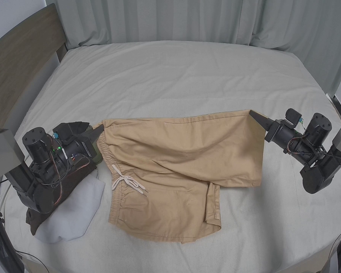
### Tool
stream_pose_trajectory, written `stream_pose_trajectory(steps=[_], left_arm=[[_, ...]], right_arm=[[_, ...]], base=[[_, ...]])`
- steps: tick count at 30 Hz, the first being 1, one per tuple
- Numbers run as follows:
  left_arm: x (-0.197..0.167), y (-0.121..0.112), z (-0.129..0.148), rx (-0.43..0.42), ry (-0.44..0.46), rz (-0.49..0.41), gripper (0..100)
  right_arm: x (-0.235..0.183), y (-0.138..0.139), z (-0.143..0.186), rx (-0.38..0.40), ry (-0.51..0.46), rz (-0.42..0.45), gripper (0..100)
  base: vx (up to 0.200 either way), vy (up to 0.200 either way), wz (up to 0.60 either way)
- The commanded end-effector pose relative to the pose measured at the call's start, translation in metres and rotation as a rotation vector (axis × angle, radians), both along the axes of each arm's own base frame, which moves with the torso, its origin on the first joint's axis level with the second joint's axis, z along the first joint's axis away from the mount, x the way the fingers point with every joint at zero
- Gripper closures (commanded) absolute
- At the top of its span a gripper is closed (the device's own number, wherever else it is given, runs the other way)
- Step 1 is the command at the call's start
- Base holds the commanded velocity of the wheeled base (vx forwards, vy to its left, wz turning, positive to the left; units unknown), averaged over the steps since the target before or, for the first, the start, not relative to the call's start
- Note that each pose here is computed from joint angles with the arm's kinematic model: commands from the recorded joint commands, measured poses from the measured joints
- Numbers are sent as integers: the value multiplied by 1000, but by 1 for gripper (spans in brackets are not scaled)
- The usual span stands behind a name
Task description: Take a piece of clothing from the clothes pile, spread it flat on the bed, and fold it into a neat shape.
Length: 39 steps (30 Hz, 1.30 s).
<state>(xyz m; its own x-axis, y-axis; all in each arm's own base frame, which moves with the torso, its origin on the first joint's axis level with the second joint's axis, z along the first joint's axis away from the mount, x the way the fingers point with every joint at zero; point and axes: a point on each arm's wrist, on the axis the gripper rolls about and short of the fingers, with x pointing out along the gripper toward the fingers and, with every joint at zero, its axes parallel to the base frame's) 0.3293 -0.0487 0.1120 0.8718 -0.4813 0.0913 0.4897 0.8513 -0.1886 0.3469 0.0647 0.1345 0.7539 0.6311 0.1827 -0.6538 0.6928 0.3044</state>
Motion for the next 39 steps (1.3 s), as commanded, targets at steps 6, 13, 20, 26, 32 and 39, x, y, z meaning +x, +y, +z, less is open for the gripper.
stream_pose_trajectory(steps=[6, 13, 20, 26, 32, 39], left_arm=[[17, -3, -15, -21, 30, -1, 100], [28, -4, -14, -74, 28, 13, 100], [46, -6, -19, -99, 9, 70, 100], [57, -9, -23, -106, -6, 84, 100], [69, -13, -31, -141, -2, 125, 100], [77, -20, -32, -195, -2, 126, 100]], right_arm=[[29, 3, -16, 3, -5, -2, 100], [49, 6, -17, 11, -46, -6, 100], [65, 7, -16, 18, -87, -11, 100], [80, 8, -21, 24, -114, -15, 100], [93, 10, -25, 40, -130, -11, 100], [110, 9, -24, 98, -144, -3, 100]], base=[[0, 0, 0], [0, 0, 0], [0, 0, 0], [0, 0, 0], [0, 0, 0], [0, 0, 0]])
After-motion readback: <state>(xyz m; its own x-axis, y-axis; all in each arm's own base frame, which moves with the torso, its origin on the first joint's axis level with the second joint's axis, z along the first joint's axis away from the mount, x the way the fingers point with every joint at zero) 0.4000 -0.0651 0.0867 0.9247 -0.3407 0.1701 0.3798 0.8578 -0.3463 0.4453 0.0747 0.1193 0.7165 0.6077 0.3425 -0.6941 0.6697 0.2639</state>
